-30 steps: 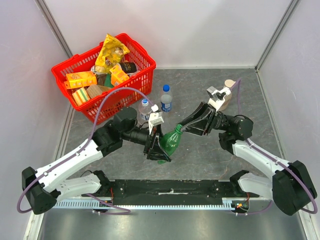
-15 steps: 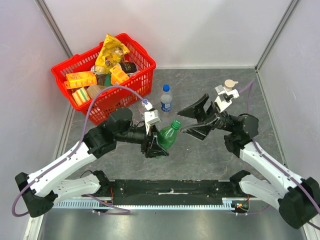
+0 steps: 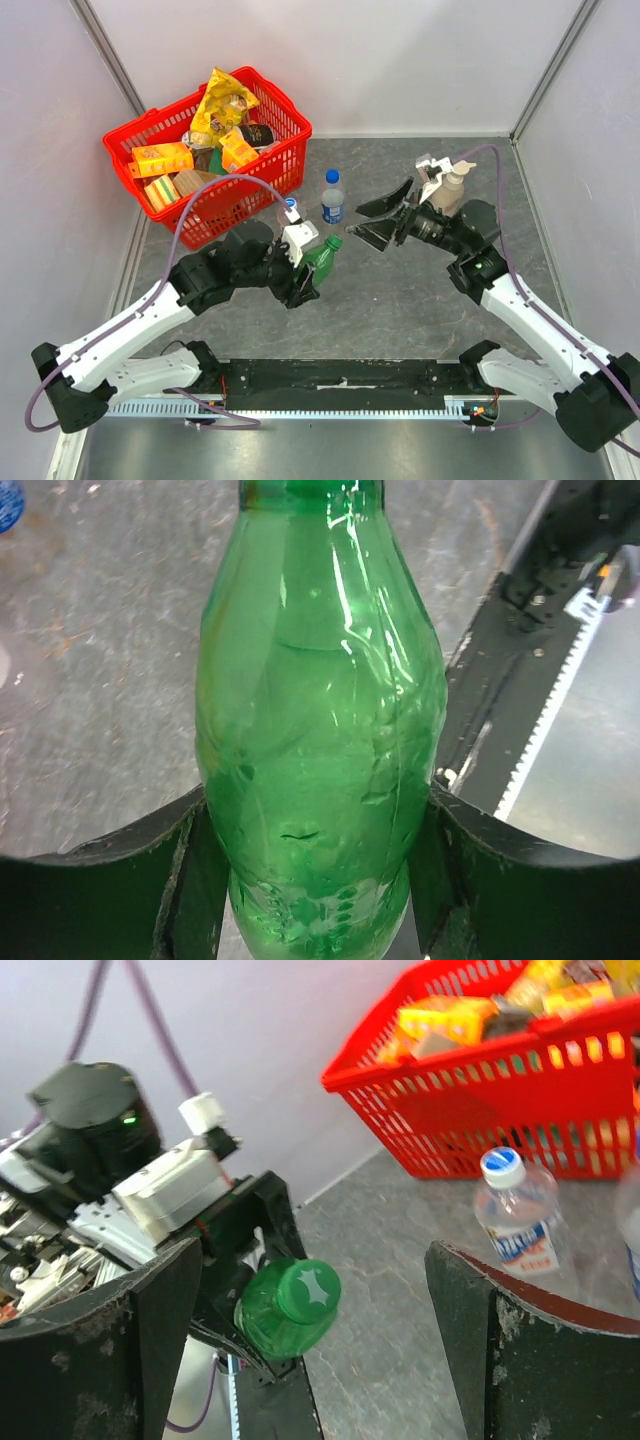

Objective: Unscrew the bottle caps

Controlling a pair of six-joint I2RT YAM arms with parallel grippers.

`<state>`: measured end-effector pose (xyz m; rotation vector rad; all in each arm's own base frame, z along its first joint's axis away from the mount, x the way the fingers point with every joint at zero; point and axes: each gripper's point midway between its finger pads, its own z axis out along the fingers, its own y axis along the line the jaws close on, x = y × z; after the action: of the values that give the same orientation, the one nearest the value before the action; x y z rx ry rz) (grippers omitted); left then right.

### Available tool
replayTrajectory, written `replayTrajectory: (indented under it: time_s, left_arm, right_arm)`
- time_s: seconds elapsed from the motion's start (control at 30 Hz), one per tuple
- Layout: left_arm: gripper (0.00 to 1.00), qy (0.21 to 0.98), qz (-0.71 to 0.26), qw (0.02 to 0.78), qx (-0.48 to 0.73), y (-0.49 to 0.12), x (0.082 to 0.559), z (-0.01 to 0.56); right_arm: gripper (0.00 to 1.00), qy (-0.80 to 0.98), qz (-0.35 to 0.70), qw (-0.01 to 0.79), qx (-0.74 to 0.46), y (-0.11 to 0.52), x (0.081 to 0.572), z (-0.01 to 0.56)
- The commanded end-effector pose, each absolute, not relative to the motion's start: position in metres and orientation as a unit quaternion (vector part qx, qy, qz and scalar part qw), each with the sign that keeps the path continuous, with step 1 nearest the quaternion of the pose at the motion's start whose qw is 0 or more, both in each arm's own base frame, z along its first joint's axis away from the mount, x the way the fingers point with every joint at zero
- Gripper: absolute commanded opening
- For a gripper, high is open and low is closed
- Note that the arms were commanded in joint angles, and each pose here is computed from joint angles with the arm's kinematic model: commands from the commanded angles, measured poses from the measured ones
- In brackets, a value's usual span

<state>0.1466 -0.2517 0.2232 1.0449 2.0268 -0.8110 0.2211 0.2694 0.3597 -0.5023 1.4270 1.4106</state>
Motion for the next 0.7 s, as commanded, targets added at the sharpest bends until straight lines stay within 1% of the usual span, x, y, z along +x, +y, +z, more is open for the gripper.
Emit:
replayTrajectory:
  time_s: [0.0, 0.2, 0.23, 0.27, 0.33, 0.43, 0.53, 0.67]
  left_arm:
    - [0.53, 0.796, -0.243, 0.384, 0.399, -0.238, 0.171, 0.22]
    - [0.53, 0.818, -0.198, 0.372, 0.391, -0.228, 0.181, 0.199]
    - [0.52, 0.82, -0.193, 0.373, 0.39, -0.227, 0.182, 0.197]
    - [0.5, 0.823, -0.181, 0.376, 0.385, -0.225, 0.186, 0.194]
    - [0.5, 0.827, -0.165, 0.382, 0.379, -0.221, 0.191, 0.191]
    - [0.5, 0.827, -0.163, 0.383, 0.379, -0.221, 0.192, 0.19]
    - [0.5, 0.828, -0.16, 0.383, 0.377, -0.22, 0.193, 0.188]
    - [0.5, 0.828, -0.163, 0.377, 0.38, -0.223, 0.192, 0.184]
  right_arm:
    - [0.98, 0.662, 0.54, 0.495, -0.158, 0.269, 0.252, 0.34]
    - [0.98, 0.695, 0.548, 0.45, -0.123, 0.277, 0.262, 0.314]
    - [0.98, 0.699, 0.55, 0.443, -0.115, 0.277, 0.263, 0.31]
    - [0.98, 0.703, 0.555, 0.432, -0.105, 0.279, 0.264, 0.305]
    - [0.98, 0.702, 0.569, 0.418, -0.094, 0.283, 0.264, 0.299]
    - [0.98, 0.698, 0.587, 0.399, -0.092, 0.291, 0.259, 0.293]
    - [0.96, 0.702, 0.589, 0.388, -0.095, 0.299, 0.255, 0.29]
    - [0.87, 0.711, 0.589, 0.371, -0.1, 0.31, 0.252, 0.281]
